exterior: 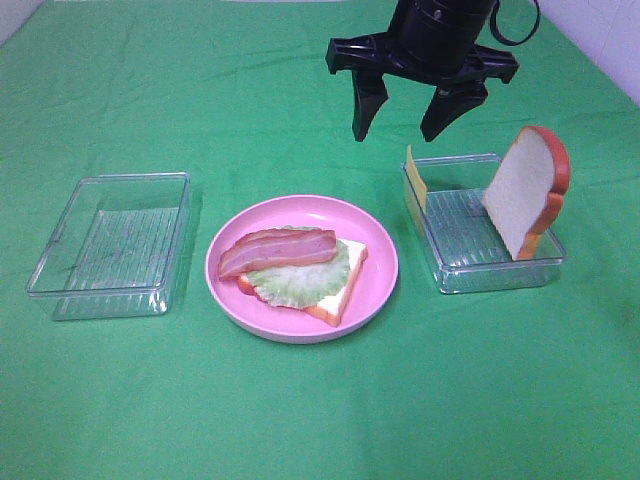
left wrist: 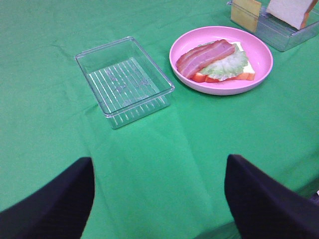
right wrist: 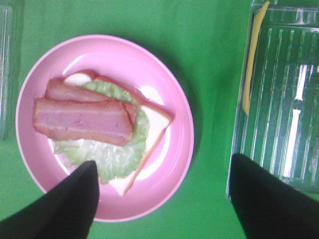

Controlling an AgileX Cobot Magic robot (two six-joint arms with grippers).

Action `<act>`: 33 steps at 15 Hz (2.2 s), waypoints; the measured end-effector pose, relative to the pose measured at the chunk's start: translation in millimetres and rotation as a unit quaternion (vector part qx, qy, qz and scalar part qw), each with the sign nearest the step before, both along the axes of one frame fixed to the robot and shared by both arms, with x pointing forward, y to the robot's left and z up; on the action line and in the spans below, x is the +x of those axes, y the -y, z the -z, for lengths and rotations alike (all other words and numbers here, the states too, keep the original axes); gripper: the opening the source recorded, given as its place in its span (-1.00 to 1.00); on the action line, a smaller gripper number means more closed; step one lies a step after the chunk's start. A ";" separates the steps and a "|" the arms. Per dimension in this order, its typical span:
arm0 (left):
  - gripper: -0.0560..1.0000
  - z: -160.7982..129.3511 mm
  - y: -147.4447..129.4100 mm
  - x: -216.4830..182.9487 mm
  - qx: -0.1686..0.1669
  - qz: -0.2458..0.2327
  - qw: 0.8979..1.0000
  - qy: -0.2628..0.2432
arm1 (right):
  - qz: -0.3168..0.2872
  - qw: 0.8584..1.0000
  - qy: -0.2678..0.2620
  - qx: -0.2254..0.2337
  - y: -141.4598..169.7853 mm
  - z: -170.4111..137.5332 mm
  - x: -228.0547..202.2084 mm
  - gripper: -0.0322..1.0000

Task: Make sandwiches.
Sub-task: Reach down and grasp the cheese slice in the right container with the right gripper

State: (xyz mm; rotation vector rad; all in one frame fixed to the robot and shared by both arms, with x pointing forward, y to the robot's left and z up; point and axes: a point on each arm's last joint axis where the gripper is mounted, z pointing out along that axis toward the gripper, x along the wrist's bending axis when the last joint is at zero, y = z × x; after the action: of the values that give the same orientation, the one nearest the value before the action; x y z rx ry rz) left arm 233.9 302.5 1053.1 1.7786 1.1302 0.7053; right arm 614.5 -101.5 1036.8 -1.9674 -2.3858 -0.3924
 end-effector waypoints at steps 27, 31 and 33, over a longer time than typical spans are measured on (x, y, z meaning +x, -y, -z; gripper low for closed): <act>0.43 -0.1 0.0 0.0 0.000 0.000 1.000 0.000 | 0.031 0.996 -0.083 -0.027 8.5 78.9 49.6 -0.14; 0.43 -0.1 0.0 0.0 0.000 0.000 1.000 0.000 | 0.026 0.998 -0.060 -0.018 6.8 57.3 53.8 0.08; 0.43 -0.1 0.0 0.0 0.000 0.000 1.000 0.000 | 0.025 0.998 -0.047 -0.015 6.3 49.9 56.2 0.13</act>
State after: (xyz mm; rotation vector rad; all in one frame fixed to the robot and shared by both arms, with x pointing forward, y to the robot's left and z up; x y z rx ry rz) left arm 233.9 302.5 1053.2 1.7778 1.1297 0.7058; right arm 670.6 -107.7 986.9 -2.0124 -2.3035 -0.2608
